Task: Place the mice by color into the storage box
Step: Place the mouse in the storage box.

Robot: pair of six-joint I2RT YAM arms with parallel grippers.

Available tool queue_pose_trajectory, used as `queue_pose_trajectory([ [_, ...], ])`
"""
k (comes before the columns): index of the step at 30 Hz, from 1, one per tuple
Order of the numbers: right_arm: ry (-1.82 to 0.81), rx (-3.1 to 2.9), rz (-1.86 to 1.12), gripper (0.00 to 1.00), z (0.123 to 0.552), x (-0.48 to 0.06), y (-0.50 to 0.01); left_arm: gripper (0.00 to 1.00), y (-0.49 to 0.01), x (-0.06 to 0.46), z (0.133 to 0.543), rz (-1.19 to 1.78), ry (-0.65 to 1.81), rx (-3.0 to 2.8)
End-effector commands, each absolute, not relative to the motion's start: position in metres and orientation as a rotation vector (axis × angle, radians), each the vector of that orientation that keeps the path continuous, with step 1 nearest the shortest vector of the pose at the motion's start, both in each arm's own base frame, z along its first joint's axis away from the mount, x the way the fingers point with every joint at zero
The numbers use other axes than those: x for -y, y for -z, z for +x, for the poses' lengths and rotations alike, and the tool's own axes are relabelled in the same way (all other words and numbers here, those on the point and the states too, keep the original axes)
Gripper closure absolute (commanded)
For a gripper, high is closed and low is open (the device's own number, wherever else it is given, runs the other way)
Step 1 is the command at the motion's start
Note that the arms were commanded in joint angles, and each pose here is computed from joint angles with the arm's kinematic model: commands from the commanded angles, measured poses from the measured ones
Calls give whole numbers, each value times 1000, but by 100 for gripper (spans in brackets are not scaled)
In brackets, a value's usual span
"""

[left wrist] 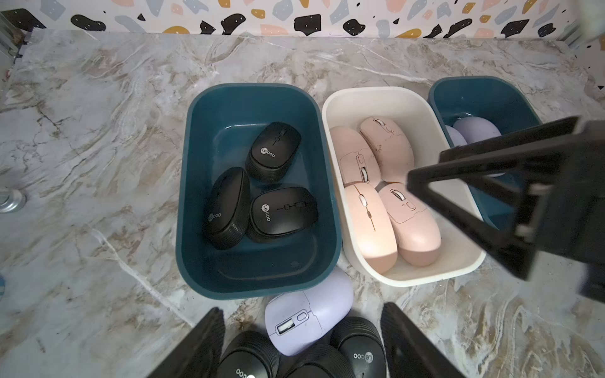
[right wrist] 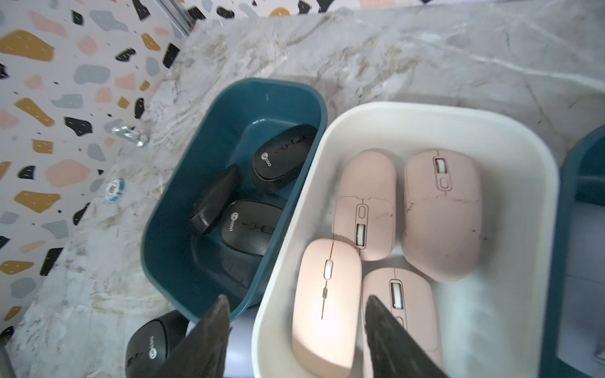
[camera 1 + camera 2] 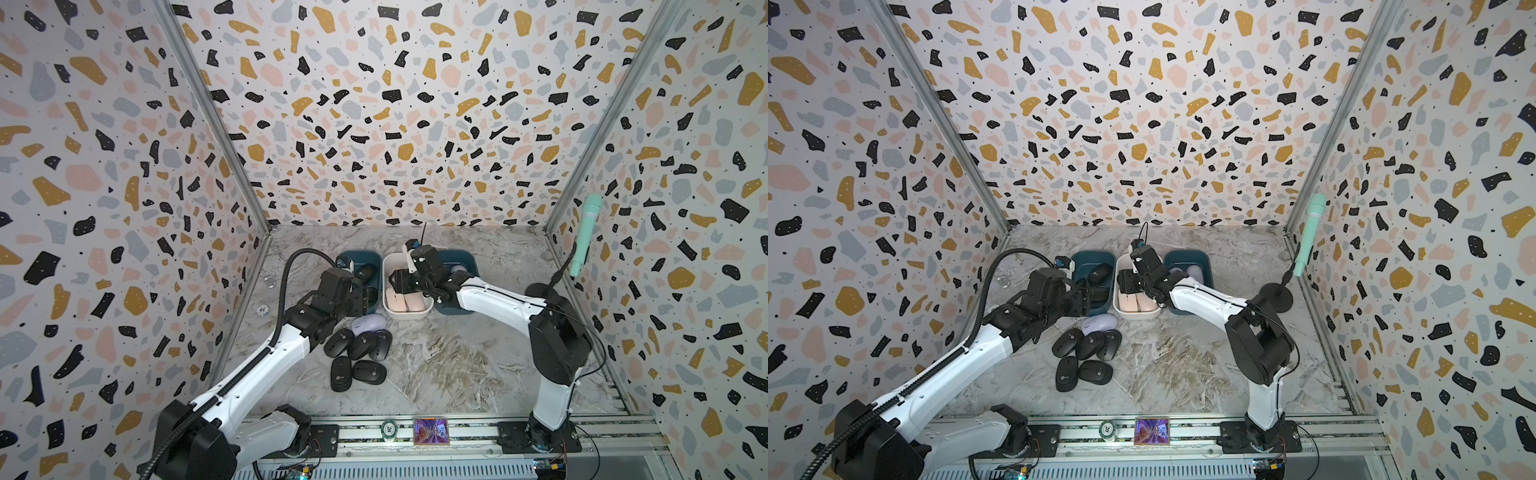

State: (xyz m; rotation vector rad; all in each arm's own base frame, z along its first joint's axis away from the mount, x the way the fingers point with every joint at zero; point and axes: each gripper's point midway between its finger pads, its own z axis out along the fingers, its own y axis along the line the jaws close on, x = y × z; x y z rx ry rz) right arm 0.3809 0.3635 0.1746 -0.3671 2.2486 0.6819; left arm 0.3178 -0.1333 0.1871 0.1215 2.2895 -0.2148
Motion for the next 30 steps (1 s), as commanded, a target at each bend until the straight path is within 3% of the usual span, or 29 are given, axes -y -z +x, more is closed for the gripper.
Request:
queue_pose_trajectory([
  [1,-668,-2213,-345,34,369,-347,-189,25,-177,128,307,117,203,-2320],
  [9,-621,-2226,-307,33,348,-315,-184,27,-132,116,268,33,222,-2437],
  [21,-662,-2216,-322,33,346,-317,-184,30,-98,142,226,-87,333,-2506],
  [30,-675,-2220,-324,33,345,-312,-183,29,-84,152,236,-62,339,-2481],
])
